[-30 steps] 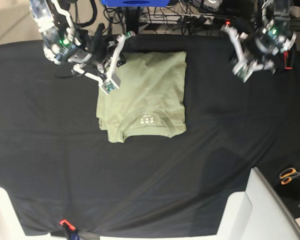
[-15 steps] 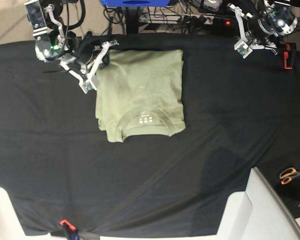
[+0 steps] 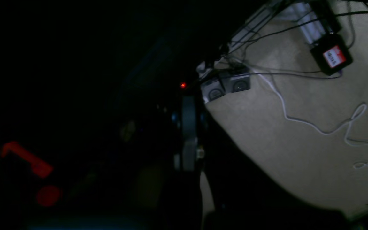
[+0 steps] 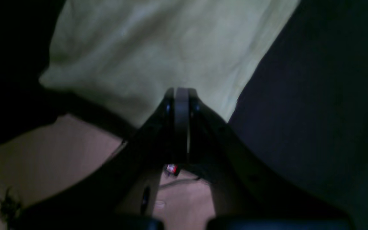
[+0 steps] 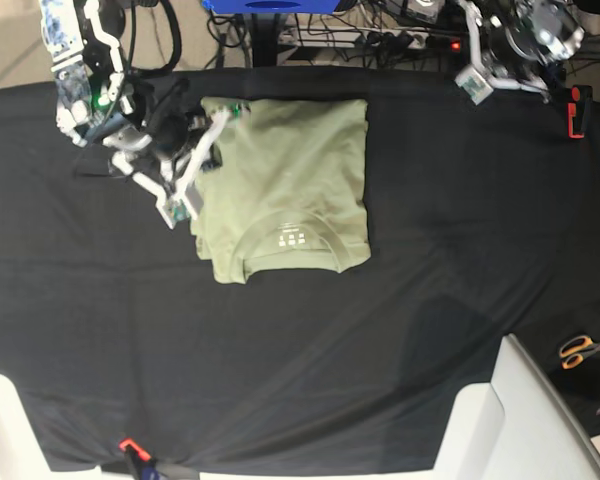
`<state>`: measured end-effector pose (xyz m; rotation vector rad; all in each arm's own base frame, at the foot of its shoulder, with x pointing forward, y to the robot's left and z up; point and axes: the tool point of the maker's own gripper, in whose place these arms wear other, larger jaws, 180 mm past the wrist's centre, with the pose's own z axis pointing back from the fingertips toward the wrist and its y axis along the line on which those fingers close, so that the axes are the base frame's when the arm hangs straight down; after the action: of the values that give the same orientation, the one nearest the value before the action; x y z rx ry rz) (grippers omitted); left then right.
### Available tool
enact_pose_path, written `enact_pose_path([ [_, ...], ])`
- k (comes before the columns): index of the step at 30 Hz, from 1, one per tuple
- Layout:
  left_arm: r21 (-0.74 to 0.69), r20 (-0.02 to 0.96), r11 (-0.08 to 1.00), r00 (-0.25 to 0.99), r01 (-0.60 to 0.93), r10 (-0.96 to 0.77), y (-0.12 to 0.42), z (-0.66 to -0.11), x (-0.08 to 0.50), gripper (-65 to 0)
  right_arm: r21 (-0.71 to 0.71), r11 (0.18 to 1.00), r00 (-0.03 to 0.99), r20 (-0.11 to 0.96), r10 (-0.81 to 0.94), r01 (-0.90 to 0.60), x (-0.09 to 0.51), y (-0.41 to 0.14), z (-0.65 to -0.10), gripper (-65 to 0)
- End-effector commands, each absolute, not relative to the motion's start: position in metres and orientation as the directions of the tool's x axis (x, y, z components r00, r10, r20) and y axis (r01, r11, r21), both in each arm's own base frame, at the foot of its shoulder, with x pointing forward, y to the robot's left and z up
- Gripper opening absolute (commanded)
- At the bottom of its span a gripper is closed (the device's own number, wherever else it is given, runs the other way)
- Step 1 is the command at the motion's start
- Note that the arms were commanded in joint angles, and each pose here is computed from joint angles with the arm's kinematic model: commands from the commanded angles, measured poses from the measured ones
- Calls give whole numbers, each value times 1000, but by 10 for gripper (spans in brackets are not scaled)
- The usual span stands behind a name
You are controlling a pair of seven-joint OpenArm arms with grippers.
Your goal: Fold the T-shirt properly
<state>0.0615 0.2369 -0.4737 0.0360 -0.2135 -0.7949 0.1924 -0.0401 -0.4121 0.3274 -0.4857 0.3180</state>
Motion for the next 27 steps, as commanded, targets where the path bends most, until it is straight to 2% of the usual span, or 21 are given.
enact_pose_path([
  [1,91,171,688,669,720,-723,232,-473,51,-650,231,906,847,489,208,-356,185,-47,-413,-650],
  [6,3,136,671,664,742,-735,214,-480,11,-650,167,951,874,458,160,-261,162,-98,-413,-650],
  [8,-29,117,667,665,744,-737,210,-480,-7,-650,136,959,893,416,174,-250,143,-117,-418,-650],
  [14,-78,32,722,725,688,-688,212,-486,-60,-650,82,968,954,209,216,-238,48,-164,-438,-650],
  [18,-157,2,746,756,647,-655,198,-516,-103,-650,104,973,977,82,199,-207,-7,-171,-456,-650],
  [23,-257,-4,778,804,573,-594,179,-572,-149,-650,155,966,969,-103,225,-208,-73,-170,-521,-650],
  [27,-257,-20,841,867,477,-498,168,-616,-150,-650,158,956,928,-248,280,-246,-112,-180,-576,-650],
])
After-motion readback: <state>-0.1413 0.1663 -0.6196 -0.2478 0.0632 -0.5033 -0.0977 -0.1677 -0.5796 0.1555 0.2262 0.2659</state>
